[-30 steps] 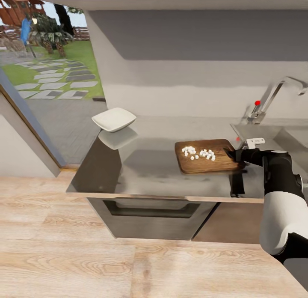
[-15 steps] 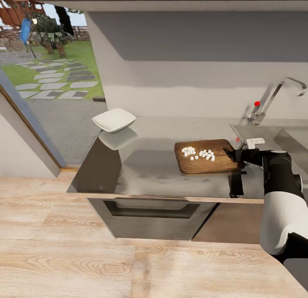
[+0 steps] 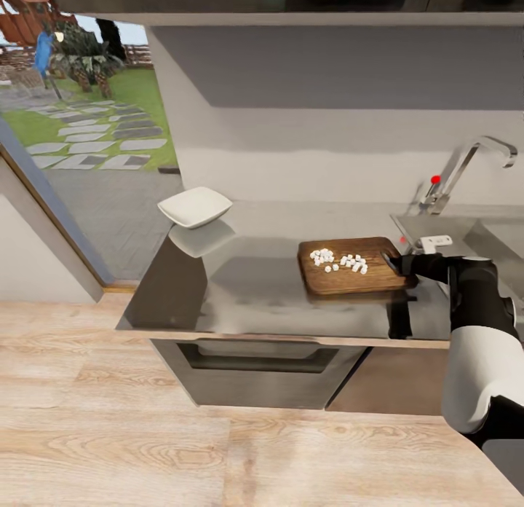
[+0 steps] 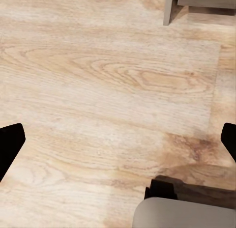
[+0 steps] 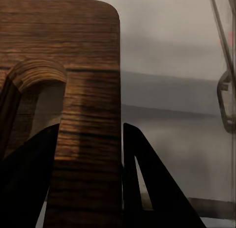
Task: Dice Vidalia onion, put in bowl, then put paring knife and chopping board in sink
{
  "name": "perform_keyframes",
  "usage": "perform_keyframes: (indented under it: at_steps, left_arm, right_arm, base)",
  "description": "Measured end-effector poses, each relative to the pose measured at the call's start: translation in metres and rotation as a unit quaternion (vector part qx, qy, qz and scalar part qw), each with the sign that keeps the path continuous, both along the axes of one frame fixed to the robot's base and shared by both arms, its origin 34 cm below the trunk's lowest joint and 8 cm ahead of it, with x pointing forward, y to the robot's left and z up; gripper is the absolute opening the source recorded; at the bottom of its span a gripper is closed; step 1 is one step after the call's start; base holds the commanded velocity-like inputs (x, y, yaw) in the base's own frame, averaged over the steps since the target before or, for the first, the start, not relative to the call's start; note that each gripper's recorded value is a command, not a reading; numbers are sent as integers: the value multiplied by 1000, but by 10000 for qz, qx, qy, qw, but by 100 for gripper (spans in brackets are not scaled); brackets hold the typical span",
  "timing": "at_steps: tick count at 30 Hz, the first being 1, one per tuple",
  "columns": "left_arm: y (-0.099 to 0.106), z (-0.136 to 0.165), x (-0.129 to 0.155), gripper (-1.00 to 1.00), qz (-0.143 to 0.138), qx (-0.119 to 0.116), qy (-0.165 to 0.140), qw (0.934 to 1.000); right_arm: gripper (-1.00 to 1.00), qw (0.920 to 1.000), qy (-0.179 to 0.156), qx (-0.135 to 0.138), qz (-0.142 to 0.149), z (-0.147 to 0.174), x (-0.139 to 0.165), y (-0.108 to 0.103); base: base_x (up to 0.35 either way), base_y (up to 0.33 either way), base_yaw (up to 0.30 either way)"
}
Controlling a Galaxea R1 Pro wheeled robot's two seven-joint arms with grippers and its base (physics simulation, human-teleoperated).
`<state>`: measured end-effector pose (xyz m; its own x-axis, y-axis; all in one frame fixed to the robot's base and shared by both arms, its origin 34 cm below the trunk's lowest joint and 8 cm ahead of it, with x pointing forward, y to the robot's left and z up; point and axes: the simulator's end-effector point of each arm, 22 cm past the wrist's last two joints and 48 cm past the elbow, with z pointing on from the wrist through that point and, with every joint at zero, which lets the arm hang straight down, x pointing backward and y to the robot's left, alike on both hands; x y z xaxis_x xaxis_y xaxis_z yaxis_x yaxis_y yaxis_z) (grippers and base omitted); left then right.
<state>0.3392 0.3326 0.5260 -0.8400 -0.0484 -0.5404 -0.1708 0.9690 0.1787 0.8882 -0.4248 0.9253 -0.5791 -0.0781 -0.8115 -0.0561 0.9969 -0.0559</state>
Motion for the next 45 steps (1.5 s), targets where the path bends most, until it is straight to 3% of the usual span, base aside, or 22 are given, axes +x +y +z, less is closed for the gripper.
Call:
perform_keyframes:
  at_steps: [6, 27, 45]
  left_arm:
    - [0, 9, 1, 100, 0, 0, -20, 10000]
    - [0, 43, 9, 100, 0, 0, -183, 9998]
    - [0, 55, 14, 100, -1, 1, -264, 9997]
  right_arm:
    - [-100, 9992, 140, 261, -269, 4, -9, -10]
    - [-100, 9993, -12, 267, -263, 54, -14, -10]
    - [-100, 9993, -85, 260, -256, 74, -16, -10]
  base:
    - [0, 0, 0]
    - [0, 0, 0]
    - [0, 0, 0]
